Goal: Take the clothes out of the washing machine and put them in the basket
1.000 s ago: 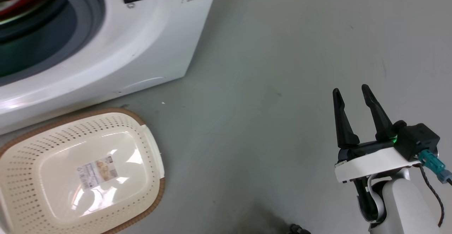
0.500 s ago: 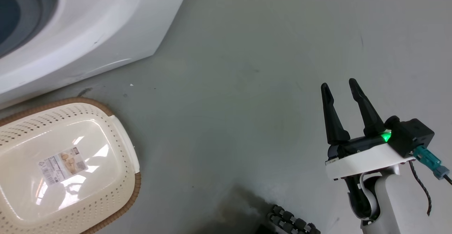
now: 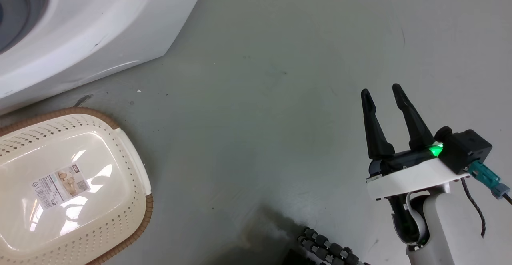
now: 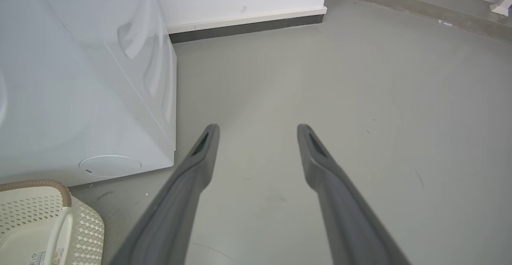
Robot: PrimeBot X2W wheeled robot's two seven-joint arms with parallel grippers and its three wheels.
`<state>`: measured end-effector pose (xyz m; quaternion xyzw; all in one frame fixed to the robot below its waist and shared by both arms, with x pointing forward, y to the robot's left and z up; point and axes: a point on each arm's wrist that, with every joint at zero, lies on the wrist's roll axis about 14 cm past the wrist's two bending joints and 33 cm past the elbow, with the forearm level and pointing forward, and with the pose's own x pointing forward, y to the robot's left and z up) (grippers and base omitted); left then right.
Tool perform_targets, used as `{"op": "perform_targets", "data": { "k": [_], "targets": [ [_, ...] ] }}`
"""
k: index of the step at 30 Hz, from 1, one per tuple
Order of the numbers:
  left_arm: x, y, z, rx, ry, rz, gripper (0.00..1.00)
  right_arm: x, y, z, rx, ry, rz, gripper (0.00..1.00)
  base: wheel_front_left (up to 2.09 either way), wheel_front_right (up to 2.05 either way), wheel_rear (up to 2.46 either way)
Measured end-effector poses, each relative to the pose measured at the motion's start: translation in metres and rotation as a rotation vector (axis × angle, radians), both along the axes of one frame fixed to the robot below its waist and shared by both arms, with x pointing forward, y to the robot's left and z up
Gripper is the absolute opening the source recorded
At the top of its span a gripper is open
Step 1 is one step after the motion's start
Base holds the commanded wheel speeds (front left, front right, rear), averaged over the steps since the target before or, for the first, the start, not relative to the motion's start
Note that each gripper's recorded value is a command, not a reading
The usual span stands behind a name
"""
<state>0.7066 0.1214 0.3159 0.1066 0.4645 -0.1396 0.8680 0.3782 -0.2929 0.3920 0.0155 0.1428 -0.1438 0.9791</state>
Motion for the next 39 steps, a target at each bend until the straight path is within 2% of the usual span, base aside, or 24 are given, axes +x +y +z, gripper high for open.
{"op": "perform_targets", "data": {
  "k": [7,19,28,35,39],
  "targets": [
    [0.013,0.002,0.021,0.006,-0.147,0.007,0.0,0.001,0.0,0.001,0.0,-0.005,0.001,1.0,0.0,0.0,0.0],
    [0.021,-0.004,0.061,-0.109,-0.429,0.056,0.0,0.008,-0.005,0.018,-0.033,-0.055,0.006,1.0,0.0,0.0,0.0],
    [-0.001,0.002,0.077,-0.191,-0.568,0.1,0.0,0.009,0.0,0.034,-0.04,-0.102,0.029,1.0,0.0,0.0,0.0],
    [-0.024,0.006,0.106,-0.228,-0.682,0.104,0.0,0.0,0.005,0.048,-0.044,-0.137,0.038,1.0,0.0,0.0,0.0],
    [-0.05,0.006,0.137,-0.254,-0.769,0.092,0.0,-0.009,0.01,0.061,-0.053,-0.171,0.049,1.0,0.0,0.0,0.0]
  ]
}}
